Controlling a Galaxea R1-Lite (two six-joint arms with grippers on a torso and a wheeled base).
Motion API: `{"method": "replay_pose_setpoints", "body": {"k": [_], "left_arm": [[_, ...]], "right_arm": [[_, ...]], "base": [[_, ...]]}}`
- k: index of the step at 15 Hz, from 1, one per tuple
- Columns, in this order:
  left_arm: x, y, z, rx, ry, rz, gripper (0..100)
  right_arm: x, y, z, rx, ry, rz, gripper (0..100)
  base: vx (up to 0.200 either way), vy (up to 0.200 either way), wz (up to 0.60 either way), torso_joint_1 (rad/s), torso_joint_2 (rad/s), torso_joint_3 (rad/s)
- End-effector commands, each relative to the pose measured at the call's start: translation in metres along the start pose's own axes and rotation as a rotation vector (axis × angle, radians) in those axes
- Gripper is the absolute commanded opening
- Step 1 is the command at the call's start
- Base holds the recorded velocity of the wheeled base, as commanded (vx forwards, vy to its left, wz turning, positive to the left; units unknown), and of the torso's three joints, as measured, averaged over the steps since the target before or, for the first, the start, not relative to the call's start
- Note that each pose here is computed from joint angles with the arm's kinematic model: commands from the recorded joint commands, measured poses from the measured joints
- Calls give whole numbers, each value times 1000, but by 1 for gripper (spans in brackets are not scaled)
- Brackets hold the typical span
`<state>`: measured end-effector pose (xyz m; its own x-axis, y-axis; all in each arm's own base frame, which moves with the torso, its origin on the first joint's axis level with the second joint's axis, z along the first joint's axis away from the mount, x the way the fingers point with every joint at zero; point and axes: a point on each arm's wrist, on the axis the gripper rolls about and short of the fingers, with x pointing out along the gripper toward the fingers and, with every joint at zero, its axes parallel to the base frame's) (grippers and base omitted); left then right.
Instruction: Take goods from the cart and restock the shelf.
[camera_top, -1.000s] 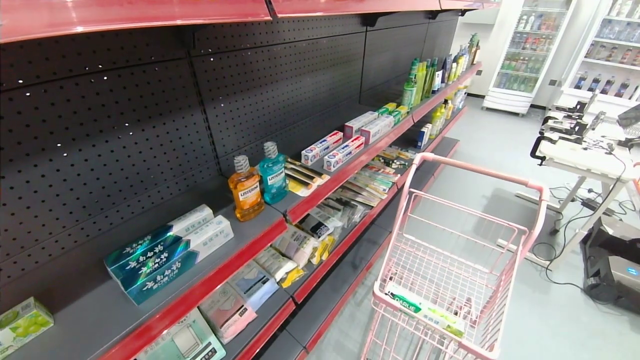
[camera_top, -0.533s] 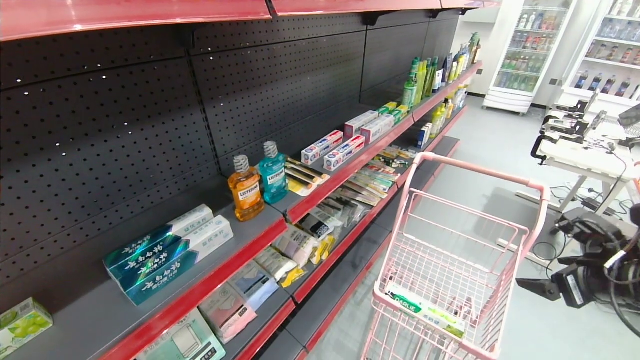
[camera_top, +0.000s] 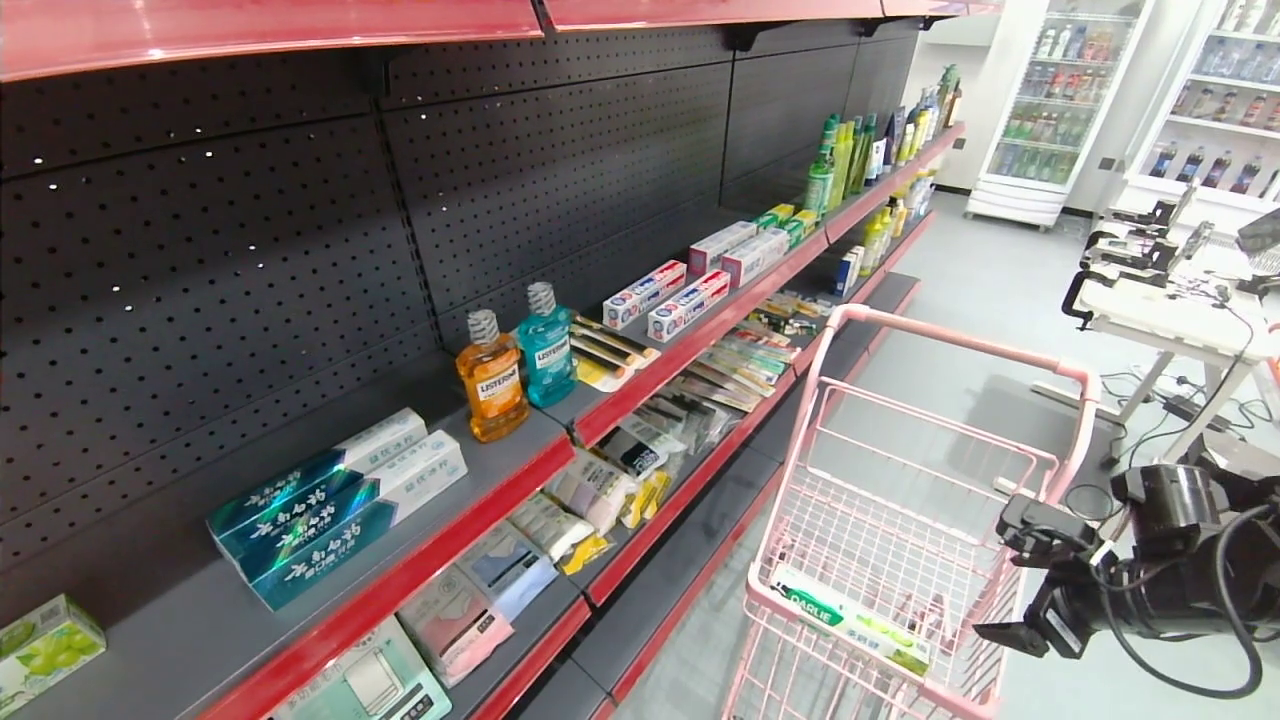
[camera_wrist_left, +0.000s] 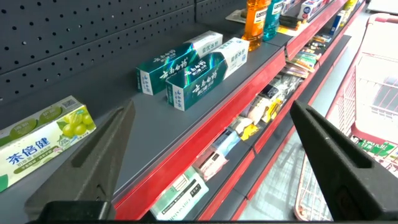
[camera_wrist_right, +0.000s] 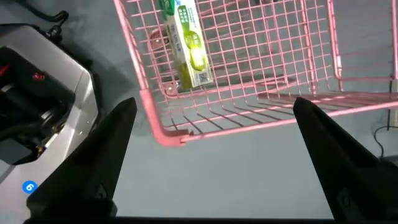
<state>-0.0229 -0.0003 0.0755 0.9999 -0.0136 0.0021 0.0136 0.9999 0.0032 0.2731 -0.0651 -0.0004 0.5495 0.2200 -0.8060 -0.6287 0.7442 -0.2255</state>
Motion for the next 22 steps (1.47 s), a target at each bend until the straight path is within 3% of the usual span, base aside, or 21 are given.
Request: {"method": "replay_pose_setpoints", "body": {"k": [1, 12, 22], "left_arm": [[0, 0, 0, 0, 1, 0, 100], [0, 0, 0, 0, 1, 0, 100], [0, 0, 0, 0, 1, 0, 100]], "right_arm": [[23, 1, 1, -13, 14, 45, 100], [44, 2, 19, -77, -12, 69, 100], [50, 0, 25, -93, -23, 69, 100]], "base": [[0, 0, 0, 0, 0, 0], [0, 0, 0, -8, 18, 9], [0, 0, 0, -108, 230, 123]]}}
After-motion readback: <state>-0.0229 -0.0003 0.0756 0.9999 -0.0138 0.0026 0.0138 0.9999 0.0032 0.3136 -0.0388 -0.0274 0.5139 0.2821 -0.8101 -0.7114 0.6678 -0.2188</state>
